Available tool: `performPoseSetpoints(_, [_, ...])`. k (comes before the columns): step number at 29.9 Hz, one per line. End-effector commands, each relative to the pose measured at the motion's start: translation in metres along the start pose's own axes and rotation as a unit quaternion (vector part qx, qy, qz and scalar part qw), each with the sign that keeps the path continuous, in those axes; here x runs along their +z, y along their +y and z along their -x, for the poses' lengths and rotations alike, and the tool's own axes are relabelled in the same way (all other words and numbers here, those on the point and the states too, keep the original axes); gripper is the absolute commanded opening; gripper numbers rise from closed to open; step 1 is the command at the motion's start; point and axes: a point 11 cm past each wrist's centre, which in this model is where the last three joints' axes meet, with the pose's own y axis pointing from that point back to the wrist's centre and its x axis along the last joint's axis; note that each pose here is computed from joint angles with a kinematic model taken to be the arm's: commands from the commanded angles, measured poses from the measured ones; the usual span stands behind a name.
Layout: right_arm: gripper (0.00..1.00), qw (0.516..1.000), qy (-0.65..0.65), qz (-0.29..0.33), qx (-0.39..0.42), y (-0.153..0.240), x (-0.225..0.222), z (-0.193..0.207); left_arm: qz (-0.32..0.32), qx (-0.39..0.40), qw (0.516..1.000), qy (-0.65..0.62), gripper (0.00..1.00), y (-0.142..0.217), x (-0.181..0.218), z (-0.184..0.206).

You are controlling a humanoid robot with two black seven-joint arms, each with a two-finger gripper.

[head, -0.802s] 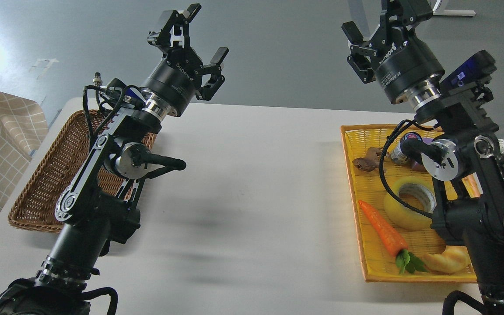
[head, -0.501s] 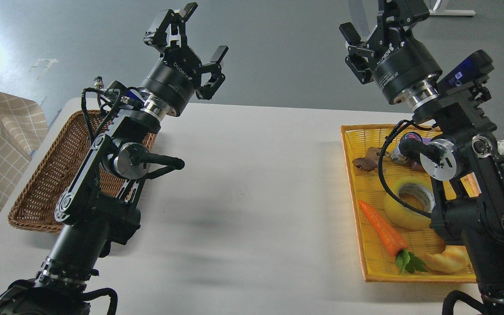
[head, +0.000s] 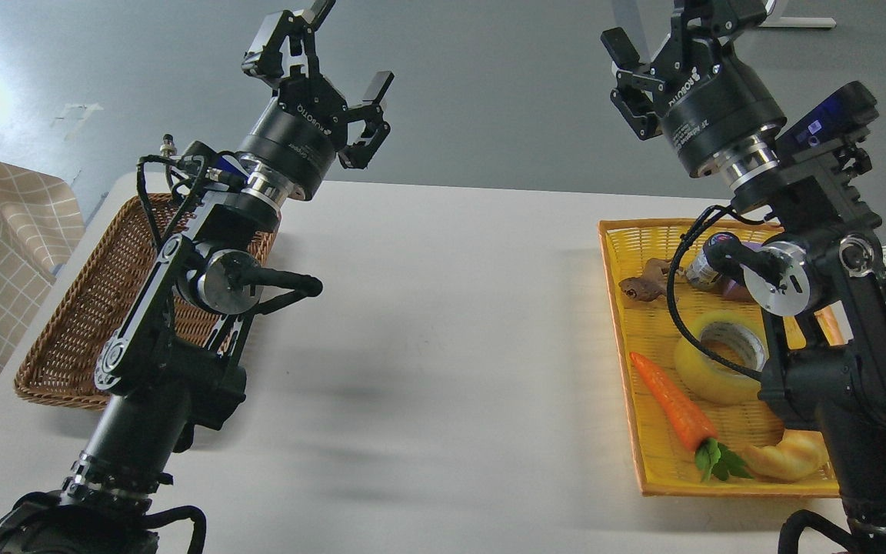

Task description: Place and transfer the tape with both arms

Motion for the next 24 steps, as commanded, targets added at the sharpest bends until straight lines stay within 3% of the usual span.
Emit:
performPoseSetpoints(1, [1.0, 1.0, 0.0, -0.002, 0.001, -0.0005, -0.0014, -0.0006, 0.0, 0.001, 1.0, 0.001, 0.98, 0.0001, -0.0002, -0.0002])
performPoseSetpoints(24, [1.0, 1.0, 0.0, -0.004, 0.008, 0.0002, -0.0031, -0.005, 0.0, 0.003, 1.0, 0.0, 0.98, -0.0004, 0.0006, -0.0004])
